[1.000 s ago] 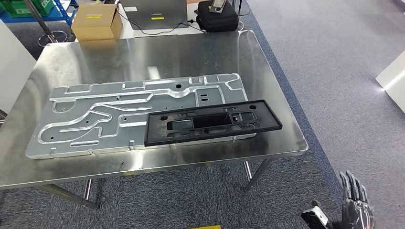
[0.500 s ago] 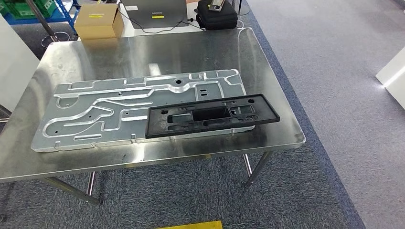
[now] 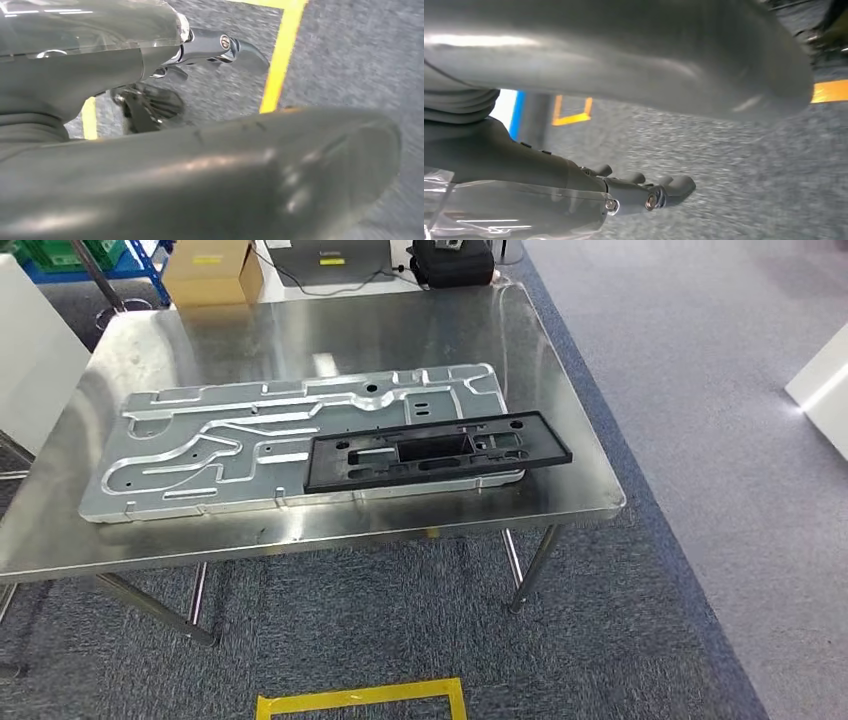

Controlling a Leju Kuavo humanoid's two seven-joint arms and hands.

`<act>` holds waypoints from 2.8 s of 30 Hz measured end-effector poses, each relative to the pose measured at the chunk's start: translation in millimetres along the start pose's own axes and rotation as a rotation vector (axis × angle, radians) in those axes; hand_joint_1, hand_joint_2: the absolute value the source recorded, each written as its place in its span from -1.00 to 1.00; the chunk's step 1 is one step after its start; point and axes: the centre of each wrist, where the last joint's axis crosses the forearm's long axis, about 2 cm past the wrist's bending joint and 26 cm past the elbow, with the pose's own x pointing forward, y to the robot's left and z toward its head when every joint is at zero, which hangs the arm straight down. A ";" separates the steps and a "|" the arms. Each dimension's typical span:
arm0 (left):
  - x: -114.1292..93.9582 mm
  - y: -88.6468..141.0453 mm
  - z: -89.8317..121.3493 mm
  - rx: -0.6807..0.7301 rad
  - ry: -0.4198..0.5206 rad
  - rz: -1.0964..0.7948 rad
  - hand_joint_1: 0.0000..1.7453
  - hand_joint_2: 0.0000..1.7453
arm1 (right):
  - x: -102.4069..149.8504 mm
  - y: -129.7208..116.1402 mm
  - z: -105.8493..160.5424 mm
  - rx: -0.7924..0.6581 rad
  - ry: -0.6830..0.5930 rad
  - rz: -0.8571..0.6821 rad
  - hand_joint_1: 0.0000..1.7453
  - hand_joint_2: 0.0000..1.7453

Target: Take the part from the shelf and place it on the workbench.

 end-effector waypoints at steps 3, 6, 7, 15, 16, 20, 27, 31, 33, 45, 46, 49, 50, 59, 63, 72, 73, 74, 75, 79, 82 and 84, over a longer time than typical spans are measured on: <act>-0.1 -1.2 -0.1 -0.001 0.003 -0.001 -1.00 -1.00 | 2.7 2.2 0.0 0.007 -0.027 -0.026 -1.00 -1.00; 0.0 -3.6 -0.5 -0.004 0.002 0.000 -1.00 -1.00 | 2.1 3.4 0.0 0.013 -0.045 -0.045 -1.00 -1.00; -0.1 -3.6 -0.4 -0.004 0.002 -0.001 -1.00 -1.00 | 2.3 3.6 0.0 0.014 -0.052 -0.047 -1.00 -1.00; 0.4 -3.6 -0.7 -0.016 0.008 -0.016 -1.00 -1.00 | 10.9 1.8 -0.1 0.030 -0.076 -0.166 -1.00 -1.00; 0.3 -3.5 -0.6 -0.018 0.010 -0.018 -1.00 -1.00 | 13.3 1.4 -0.1 0.038 -0.081 -0.188 -1.00 -1.00; 1.8 -3.0 -1.6 -0.026 0.012 -0.027 -1.00 -1.00 | 12.3 2.2 -0.1 0.065 -0.043 -0.211 -1.00 -1.00; 2.4 -2.4 -1.9 -0.027 0.012 -0.034 -1.00 -1.00 | 10.6 3.5 -0.1 0.071 -0.017 -0.192 -1.00 -1.00; 6.2 -2.1 -4.3 -0.031 0.001 -0.041 -1.00 -1.00 | 11.2 5.4 -0.1 0.075 -0.017 -0.189 -1.00 -1.00; 6.1 -1.8 -4.2 -0.035 -0.001 -0.046 -1.00 -1.00 | 10.4 5.7 -0.1 0.076 -0.015 -0.190 -1.00 -1.00; 10.0 -1.9 -6.6 -0.051 -0.008 -0.062 -1.00 -1.00 | 11.5 2.0 -0.2 0.067 -0.045 -0.173 -1.00 -1.00; 11.0 -1.9 -7.2 -0.051 -0.010 -0.062 -1.00 -1.00 | 12.6 1.4 -0.2 0.067 -0.048 -0.170 -1.00 -1.00; 12.2 -1.6 -7.9 -0.052 -0.010 -0.064 -1.00 -1.00 | 13.0 0.1 -0.2 0.073 -0.043 -0.136 -1.00 -1.00; 11.8 -1.0 -7.6 -0.051 -0.007 -0.066 -1.00 -1.00 | 12.9 0.0 -0.2 0.077 -0.038 -0.116 -1.00 -1.00; 12.4 -0.4 -7.9 -0.051 -0.002 -0.073 -1.00 -1.00 | 14.5 -0.2 -0.2 0.061 0.016 -0.041 -1.00 -1.00; 16.7 -0.9 -10.6 -0.051 -0.013 -0.076 -1.00 -1.00 | 15.6 1.6 -0.2 0.059 0.016 -0.032 -1.00 -1.00; 14.7 -0.6 -9.4 -0.055 -0.015 -0.079 -1.00 -1.00 | 14.6 1.8 -0.2 0.047 0.019 -0.034 -1.00 -1.00; 14.9 -0.8 -9.5 -0.056 -0.015 -0.080 -1.00 -1.00 | 15.0 1.8 -0.2 0.046 0.019 -0.034 -1.00 -1.00; 14.9 -0.8 -9.5 -0.056 -0.015 -0.080 -1.00 -1.00 | 15.4 1.8 -0.2 0.045 0.019 -0.035 -1.00 -1.00; 15.0 -0.7 -9.5 -0.057 -0.015 -0.081 -1.00 -1.00 | 15.9 1.9 -0.2 0.044 0.018 -0.035 -1.00 -1.00; 15.6 -0.9 -9.9 -0.056 -0.017 -0.081 -1.00 -1.00 | 16.3 2.0 -0.2 0.037 0.018 -0.035 -1.00 -1.00; 13.1 0.3 -8.3 -0.052 -0.011 -0.081 -1.00 -1.00 | 15.4 2.4 -0.2 0.038 0.021 -0.033 -1.00 -1.00; 12.4 0.4 -7.9 -0.051 -0.010 -0.081 -1.00 -1.00 | 15.1 2.5 -0.2 0.038 0.022 -0.032 -1.00 -1.00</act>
